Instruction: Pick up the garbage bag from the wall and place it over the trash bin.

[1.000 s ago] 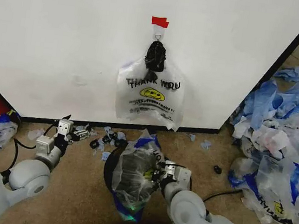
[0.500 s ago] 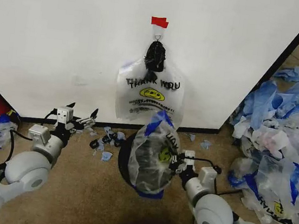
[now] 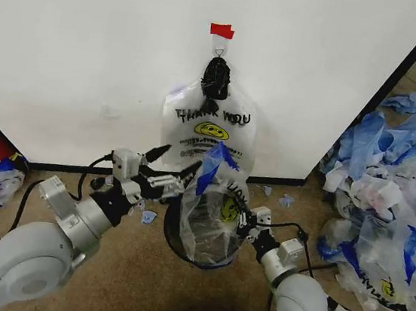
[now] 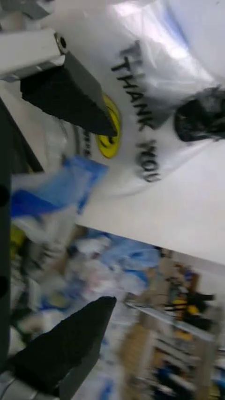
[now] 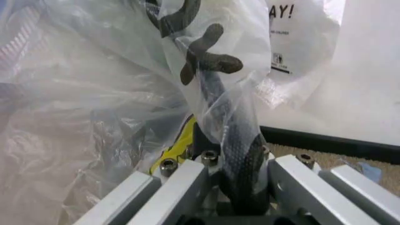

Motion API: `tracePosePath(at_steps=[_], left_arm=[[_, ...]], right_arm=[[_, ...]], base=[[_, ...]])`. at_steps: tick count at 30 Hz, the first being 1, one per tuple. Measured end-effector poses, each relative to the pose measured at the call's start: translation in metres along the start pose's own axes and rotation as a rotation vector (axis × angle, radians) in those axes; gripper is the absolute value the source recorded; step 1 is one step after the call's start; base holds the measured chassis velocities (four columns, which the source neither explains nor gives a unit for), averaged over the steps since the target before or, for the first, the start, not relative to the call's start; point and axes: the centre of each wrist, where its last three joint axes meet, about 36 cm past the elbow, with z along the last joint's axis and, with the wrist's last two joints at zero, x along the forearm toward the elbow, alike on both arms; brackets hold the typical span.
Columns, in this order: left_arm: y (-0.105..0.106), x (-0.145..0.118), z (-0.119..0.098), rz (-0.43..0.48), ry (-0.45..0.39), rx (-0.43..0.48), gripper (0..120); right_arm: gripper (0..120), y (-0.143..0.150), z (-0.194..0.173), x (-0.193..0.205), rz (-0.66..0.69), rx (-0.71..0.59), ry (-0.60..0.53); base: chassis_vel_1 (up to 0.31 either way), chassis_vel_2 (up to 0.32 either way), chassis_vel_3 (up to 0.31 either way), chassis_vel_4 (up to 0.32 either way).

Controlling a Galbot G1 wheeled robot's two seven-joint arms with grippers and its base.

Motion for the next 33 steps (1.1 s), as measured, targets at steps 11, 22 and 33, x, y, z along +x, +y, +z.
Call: tracePosePath(at_steps=[11, 22, 33], left_arm=[[0.029, -0.006, 0.052, -0.123, 0.076, -0.027, 100], [0.016, -0.012, 0.067, -0.120, 0.109, 0.007, 100], [0.027, -0.015, 0.064, -0.154, 0.099, -0.019, 100]], right_arm=[[0, 0.024, -0.004, -0.023, -0.034, -0.016, -0.018], [0, 0.043, 0.006, -0.043, -0.029, -0.011, -0.013], [0, 0.051, 0.012, -0.043, -0.036, -0.020, -0.001]], base=[[0.000, 0.000, 0.000, 0.000], [0.000, 0.000, 0.000, 0.000], [0.000, 0.000, 0.000, 0.000]])
